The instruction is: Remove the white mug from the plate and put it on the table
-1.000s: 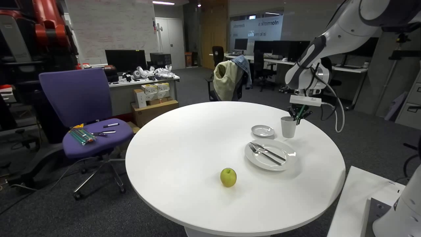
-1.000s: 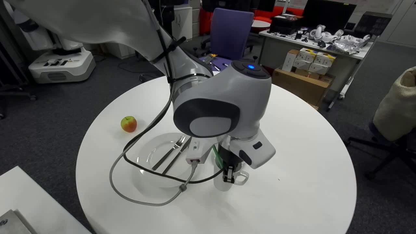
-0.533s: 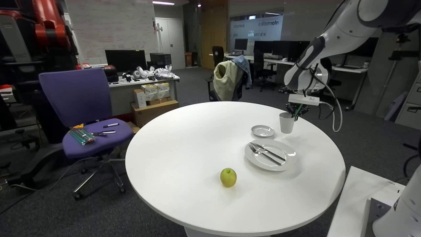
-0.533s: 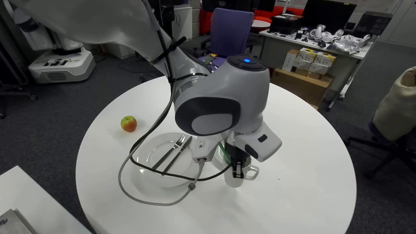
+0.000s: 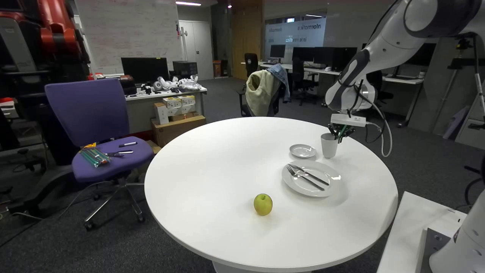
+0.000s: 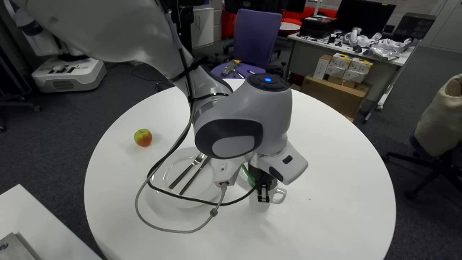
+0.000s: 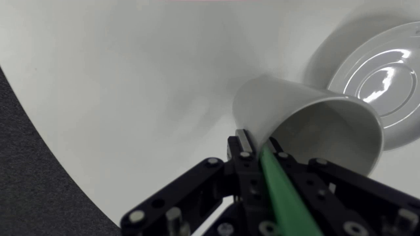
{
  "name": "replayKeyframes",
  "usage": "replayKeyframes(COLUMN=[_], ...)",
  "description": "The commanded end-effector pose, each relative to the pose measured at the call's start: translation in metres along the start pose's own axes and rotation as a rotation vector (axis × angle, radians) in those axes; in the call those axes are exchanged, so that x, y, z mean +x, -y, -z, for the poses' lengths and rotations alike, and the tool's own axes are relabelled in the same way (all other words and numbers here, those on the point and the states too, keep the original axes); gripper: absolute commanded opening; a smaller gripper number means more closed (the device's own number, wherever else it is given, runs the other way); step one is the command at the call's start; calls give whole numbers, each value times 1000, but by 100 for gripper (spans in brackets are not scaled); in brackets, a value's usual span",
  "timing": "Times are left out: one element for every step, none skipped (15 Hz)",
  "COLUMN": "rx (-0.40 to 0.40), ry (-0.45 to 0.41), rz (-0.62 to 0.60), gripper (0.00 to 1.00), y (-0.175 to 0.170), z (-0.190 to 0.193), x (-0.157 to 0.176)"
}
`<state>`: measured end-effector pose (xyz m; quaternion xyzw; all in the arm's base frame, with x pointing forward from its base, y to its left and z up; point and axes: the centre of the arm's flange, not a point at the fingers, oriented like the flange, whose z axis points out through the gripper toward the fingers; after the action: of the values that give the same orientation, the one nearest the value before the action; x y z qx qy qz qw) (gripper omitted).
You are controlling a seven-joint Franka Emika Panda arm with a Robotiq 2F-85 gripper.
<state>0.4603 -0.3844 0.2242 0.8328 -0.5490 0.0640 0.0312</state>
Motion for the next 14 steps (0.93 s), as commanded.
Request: replayKeyframes(rx=[37, 39, 41, 45, 53, 58, 65, 71, 77, 83, 90, 94, 102, 109], ry=[-12, -8, -4, -5, 0, 5, 10, 12, 13, 10, 8, 4, -4, -12], rz=[4, 2, 0, -3, -8, -13, -15, -16, -16, -15, -13, -9, -5, -1], gripper=[2, 2, 2, 2, 2, 26, 36, 43, 51, 57, 66, 73, 81, 87], y=[1, 1, 2, 2, 3, 3, 4, 4, 5, 5, 6, 6, 7, 8], z=[-1, -4, -5, -4, -5, -4, -4, -4, -3, -1, 2, 5, 11, 16], x=[4, 3, 2, 3, 3, 3, 3, 2, 3, 3, 3, 3, 4, 5])
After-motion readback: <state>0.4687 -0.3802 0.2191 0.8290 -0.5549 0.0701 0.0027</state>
